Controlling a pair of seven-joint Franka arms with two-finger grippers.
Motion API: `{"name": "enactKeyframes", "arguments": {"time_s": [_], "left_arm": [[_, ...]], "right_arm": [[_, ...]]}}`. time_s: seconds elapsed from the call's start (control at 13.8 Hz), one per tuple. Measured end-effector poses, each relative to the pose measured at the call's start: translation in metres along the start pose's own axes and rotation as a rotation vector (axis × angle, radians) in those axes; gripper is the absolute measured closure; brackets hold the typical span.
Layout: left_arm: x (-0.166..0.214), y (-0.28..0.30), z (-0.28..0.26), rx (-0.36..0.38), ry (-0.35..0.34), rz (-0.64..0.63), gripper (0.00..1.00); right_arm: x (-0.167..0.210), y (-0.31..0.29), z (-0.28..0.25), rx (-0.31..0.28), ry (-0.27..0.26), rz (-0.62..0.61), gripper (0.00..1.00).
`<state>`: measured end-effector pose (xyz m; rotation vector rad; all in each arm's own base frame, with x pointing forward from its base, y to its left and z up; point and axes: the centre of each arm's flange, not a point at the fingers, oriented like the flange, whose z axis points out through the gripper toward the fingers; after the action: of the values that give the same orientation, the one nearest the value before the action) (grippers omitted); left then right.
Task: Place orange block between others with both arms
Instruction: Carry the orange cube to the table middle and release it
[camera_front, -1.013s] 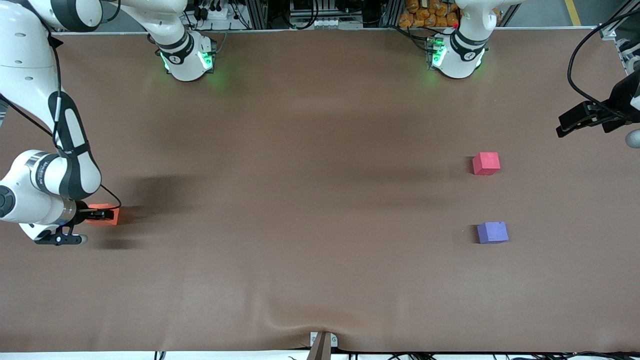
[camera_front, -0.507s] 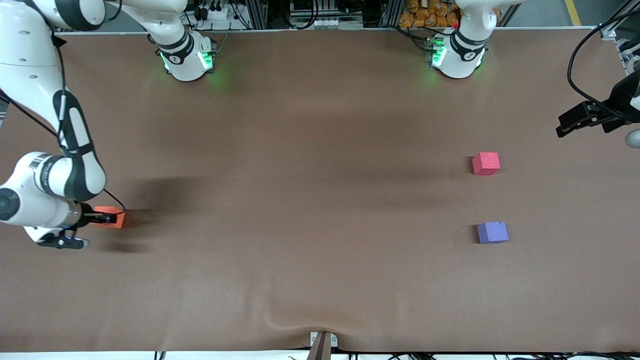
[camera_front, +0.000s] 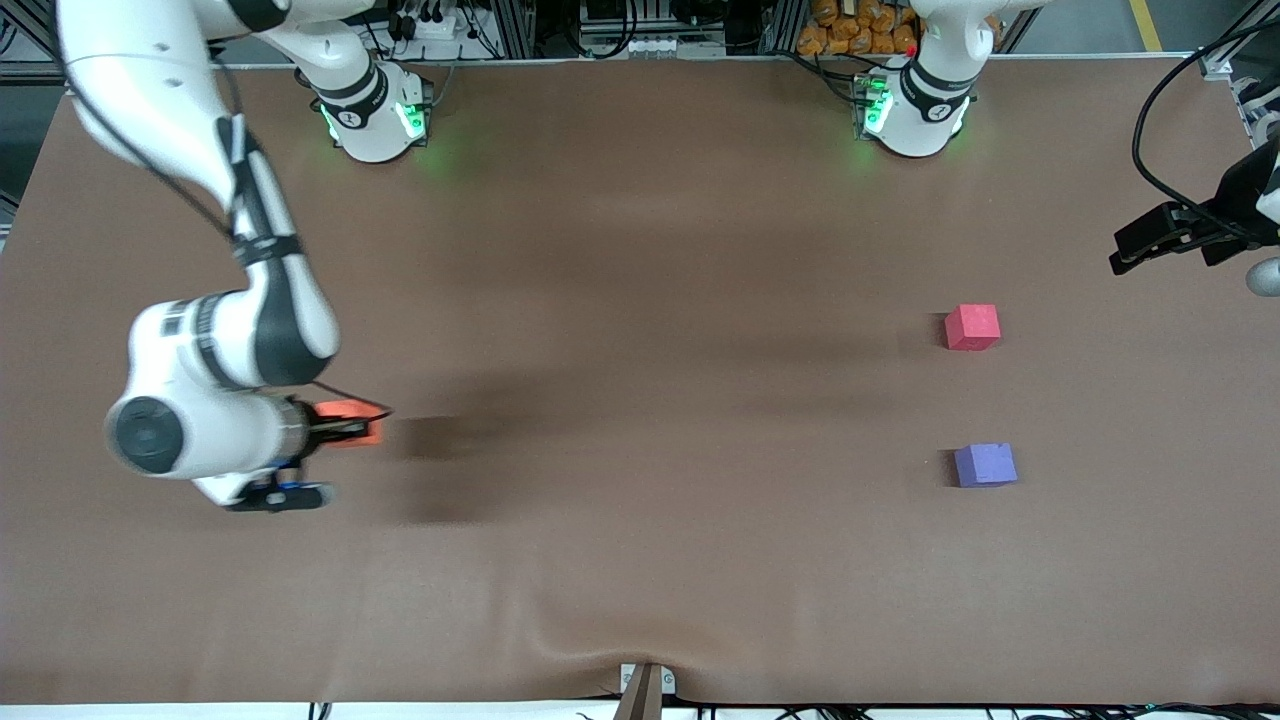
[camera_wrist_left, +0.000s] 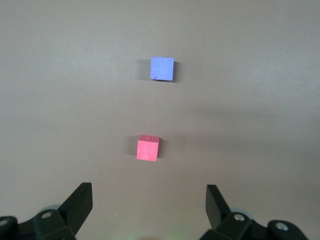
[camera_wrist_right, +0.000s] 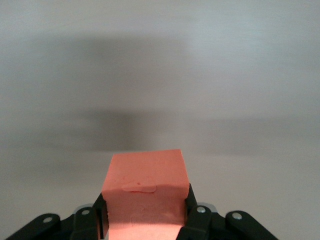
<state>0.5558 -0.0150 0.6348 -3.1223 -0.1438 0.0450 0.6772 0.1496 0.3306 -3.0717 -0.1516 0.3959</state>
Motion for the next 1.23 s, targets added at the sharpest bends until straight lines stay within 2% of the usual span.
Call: {"name": "enactKeyframes", "arguments": {"time_s": [0.29, 0.51, 0.72, 0.87, 1.01, 1.16, 1.23], "left_arm": [[0.0, 0.0, 0.0, 0.0, 0.0, 0.0, 0.0], [0.0, 0.001, 0.0, 0.0, 0.0, 0.001, 0.0], [0.0, 0.001, 0.001, 0.001, -0.004, 0.002, 0.0], [-0.001, 0.001, 0.001, 0.001, -0.009, 0.002, 0.0], [-0.001, 0.001, 0.001, 0.001, -0.009, 0.002, 0.0], [-0.001, 0.001, 0.001, 0.001, -0.009, 0.003, 0.0], [-0.001, 0.002, 0.001, 0.001, -0.009, 0.003, 0.0]], "right_arm": [[-0.028, -0.145, 0.02, 0.014, -0.014, -0.136, 0.42], [-0.047, -0.235, 0.036, 0.067, 0.057, -0.144, 0.42], [-0.071, -0.324, 0.088, 0.089, 0.117, -0.008, 0.42], [-0.091, -0.366, 0.131, 0.081, 0.113, 0.1, 0.42], [-0.102, -0.384, 0.16, 0.06, 0.101, 0.175, 0.42], [-0.101, -0.383, 0.165, 0.056, 0.1, 0.214, 0.42], [-0.098, -0.381, 0.163, 0.056, 0.104, 0.222, 0.36]]}}
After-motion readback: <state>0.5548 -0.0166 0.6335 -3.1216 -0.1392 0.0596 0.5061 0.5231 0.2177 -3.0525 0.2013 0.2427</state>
